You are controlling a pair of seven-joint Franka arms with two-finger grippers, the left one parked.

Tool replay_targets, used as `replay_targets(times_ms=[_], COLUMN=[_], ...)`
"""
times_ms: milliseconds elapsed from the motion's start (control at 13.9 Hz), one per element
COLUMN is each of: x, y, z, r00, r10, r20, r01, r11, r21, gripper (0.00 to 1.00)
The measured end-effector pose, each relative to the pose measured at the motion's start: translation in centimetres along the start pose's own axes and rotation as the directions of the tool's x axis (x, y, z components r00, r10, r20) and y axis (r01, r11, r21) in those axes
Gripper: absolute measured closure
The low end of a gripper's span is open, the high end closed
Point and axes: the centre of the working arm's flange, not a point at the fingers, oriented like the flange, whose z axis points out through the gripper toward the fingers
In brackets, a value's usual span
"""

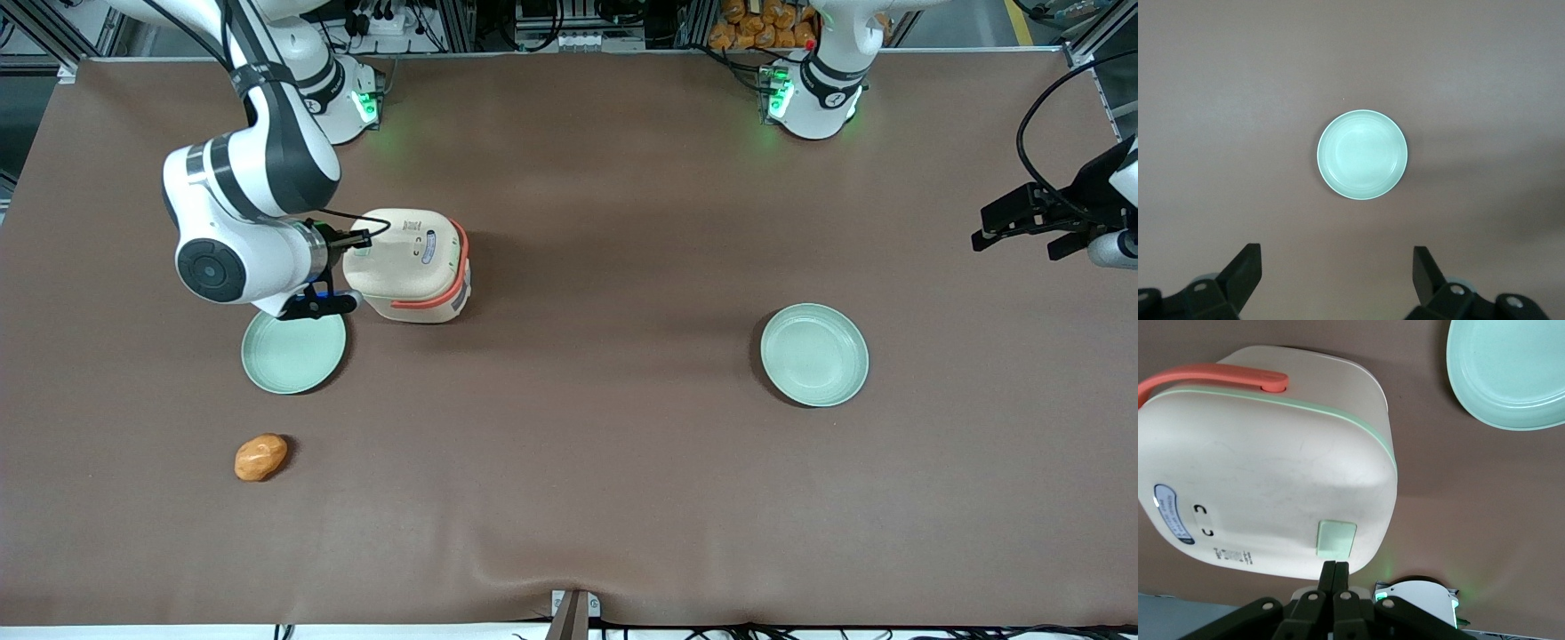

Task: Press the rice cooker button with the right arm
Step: 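Press down on the rice cooker's lid button with the right gripper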

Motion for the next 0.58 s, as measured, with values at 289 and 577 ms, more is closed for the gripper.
replay_targets(times_ms=[289, 577], x=[0.7, 1.6], y=[0.1, 0.1], z=[1.0, 2.2], r00=[1.000, 0.999], r10=[0.004, 0.009], r20=[0.018, 0.044], r01=[-0.004, -0.008], r11=[1.000, 1.000], r21=[-0.002, -0.004], gripper=[0.99, 0.99])
